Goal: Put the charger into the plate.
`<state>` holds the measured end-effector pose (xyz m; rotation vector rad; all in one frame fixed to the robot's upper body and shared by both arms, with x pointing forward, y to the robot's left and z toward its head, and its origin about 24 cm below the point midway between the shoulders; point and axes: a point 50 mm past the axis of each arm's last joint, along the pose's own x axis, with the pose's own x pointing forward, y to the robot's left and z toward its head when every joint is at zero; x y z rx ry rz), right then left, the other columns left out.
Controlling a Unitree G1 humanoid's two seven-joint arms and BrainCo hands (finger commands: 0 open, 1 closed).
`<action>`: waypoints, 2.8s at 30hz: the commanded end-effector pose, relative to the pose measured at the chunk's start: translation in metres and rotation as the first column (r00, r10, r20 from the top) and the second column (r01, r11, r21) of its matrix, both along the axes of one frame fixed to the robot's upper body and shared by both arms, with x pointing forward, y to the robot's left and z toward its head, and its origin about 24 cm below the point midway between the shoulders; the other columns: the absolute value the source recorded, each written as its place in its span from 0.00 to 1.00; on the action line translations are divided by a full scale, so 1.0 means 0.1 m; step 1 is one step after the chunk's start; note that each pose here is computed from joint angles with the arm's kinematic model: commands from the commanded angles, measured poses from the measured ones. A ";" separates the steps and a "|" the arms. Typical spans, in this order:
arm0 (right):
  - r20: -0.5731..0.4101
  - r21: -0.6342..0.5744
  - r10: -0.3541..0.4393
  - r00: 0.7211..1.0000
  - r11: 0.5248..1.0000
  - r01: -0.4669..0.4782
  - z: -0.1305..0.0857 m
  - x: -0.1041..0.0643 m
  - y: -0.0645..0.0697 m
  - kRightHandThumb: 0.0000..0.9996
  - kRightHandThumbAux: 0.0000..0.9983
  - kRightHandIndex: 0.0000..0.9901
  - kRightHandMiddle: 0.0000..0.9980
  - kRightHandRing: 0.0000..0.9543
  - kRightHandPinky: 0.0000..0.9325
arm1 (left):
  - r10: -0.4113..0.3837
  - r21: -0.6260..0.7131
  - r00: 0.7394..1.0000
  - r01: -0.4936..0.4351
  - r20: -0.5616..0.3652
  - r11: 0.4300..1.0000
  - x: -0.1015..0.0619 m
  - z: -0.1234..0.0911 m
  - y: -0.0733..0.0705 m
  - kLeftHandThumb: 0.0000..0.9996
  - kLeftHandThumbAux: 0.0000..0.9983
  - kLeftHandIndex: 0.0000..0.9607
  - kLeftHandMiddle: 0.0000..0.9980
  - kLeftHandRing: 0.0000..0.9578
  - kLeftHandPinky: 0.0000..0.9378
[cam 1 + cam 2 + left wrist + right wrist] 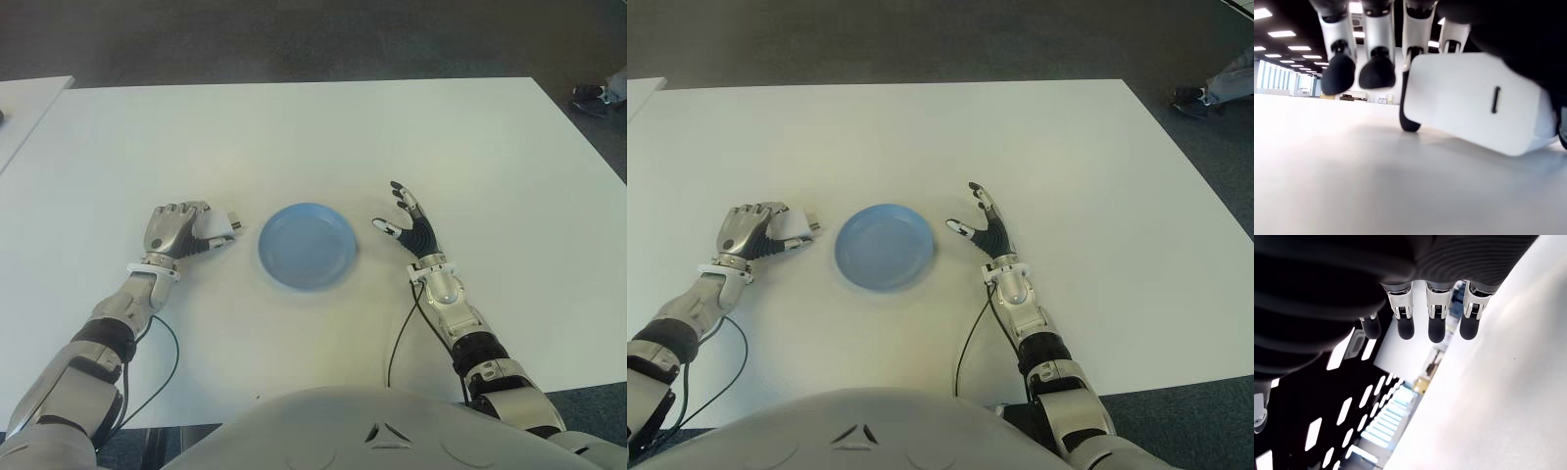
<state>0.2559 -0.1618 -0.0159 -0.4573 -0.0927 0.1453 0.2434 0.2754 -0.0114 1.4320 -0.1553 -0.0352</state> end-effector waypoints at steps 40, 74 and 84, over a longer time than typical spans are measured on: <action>-0.305 0.049 -0.030 0.952 0.998 0.048 -0.43 -0.31 -0.01 0.02 0.44 0.00 0.00 0.00 0.08 | -0.234 -0.101 0.972 0.235 0.018 0.967 -0.04 0.91 -0.74 0.73 0.70 0.46 0.84 0.87 0.87; -0.289 0.155 -0.012 0.957 0.986 0.059 -0.40 -0.33 0.01 0.11 0.43 0.00 0.00 0.00 0.04 | -0.454 -0.191 0.883 0.429 -0.114 0.883 -0.16 0.39 -1.42 0.73 0.70 0.46 0.84 0.87 0.90; -0.301 0.171 -0.007 0.953 0.983 0.061 -0.40 -0.34 0.02 0.10 0.45 0.00 0.00 0.00 0.04 | -0.507 -0.235 0.842 0.463 -0.185 0.855 -0.21 0.25 -1.59 0.70 0.65 0.41 0.72 0.74 0.70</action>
